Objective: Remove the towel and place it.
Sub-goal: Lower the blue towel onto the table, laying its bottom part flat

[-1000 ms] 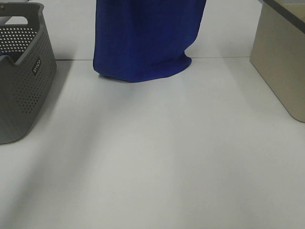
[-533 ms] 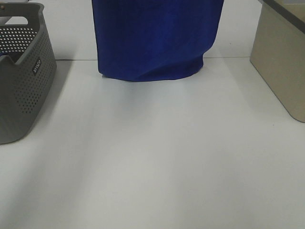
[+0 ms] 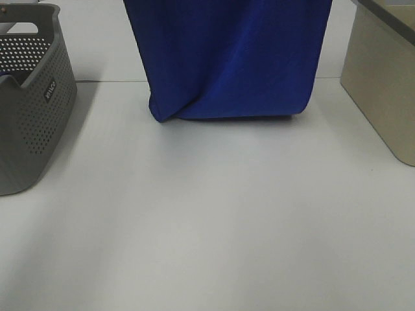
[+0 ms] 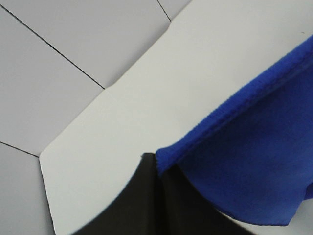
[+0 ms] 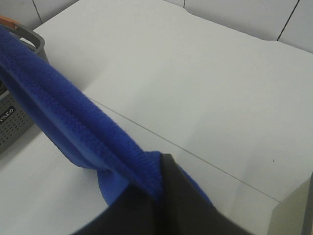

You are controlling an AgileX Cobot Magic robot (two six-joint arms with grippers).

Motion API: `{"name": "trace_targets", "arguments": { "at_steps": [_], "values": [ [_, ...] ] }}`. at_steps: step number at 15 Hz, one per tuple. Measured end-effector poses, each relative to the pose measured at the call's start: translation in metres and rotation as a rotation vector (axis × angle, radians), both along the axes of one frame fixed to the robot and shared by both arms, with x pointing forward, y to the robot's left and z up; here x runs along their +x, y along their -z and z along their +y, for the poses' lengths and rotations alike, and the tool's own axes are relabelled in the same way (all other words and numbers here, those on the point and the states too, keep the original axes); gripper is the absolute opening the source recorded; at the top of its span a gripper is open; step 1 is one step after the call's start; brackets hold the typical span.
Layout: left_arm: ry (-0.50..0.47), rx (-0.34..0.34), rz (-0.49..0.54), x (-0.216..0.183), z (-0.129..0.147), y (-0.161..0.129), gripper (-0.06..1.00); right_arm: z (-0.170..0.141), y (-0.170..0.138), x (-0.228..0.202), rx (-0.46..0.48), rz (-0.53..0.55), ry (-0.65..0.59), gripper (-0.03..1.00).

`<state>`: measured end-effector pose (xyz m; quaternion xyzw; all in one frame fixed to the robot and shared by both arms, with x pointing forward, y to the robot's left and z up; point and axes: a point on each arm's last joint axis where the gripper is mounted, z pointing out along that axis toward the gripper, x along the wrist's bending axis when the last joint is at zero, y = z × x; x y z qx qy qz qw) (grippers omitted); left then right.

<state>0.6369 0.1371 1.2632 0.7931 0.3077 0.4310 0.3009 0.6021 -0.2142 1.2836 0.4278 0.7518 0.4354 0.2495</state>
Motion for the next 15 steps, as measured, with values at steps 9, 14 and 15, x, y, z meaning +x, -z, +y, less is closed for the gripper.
{"name": "trace_targets", "arguments": {
  "at_steps": [9, 14, 15],
  "values": [
    [-0.026, -0.228, 0.166, -0.005, -0.014, 0.013, 0.00, -0.006, 0.039, -0.022, -0.005, 0.218, 0.055, 0.02],
    [-0.128, -0.245, 0.432, -0.041, -0.003, 0.048, 0.00, -0.005, 0.075, -0.038, 0.001, 0.367, 0.040, 0.02],
    [-0.171, -0.281, 0.470, -0.052, 0.002, 0.051, 0.00, -0.004, 0.082, -0.041, 0.004, 0.396, 0.034, 0.02]
  ]
}}
